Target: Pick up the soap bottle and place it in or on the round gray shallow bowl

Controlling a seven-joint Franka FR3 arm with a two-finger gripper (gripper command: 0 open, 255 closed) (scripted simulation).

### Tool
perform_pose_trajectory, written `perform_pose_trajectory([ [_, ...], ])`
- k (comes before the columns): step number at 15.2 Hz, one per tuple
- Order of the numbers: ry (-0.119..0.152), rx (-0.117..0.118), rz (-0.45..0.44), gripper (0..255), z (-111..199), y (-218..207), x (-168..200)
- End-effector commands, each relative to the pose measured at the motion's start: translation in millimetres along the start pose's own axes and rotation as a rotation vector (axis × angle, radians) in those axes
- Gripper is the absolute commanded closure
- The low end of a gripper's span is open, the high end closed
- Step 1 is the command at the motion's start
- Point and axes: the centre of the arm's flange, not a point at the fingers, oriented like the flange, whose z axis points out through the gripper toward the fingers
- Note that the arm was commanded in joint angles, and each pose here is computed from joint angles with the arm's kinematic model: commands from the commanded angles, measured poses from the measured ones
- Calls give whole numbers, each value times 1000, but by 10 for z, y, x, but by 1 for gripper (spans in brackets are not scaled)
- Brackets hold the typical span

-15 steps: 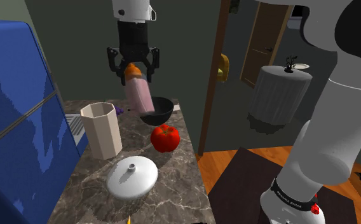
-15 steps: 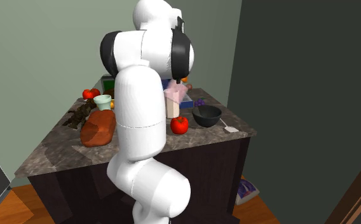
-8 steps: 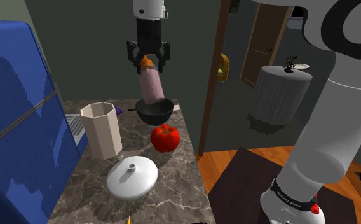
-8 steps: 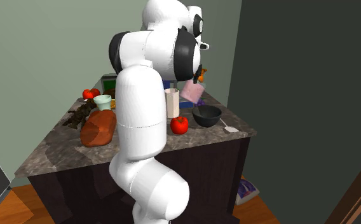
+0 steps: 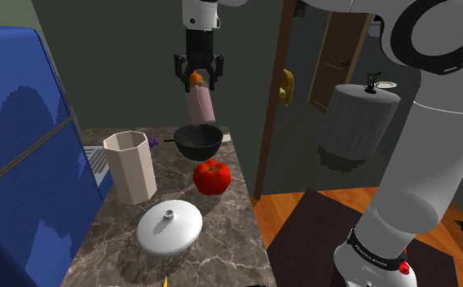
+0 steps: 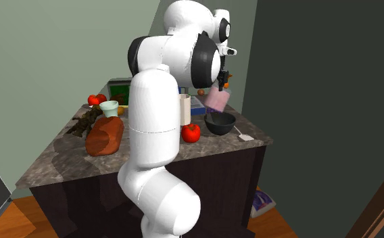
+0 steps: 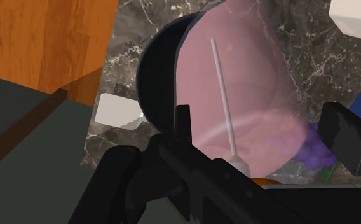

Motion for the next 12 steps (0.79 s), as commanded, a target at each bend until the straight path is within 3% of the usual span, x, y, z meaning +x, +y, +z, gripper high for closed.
perform_pose_trajectory([
  [1,1,0,0,255,99,9,11],
  [12,1,0,0,255,680,21,8],
])
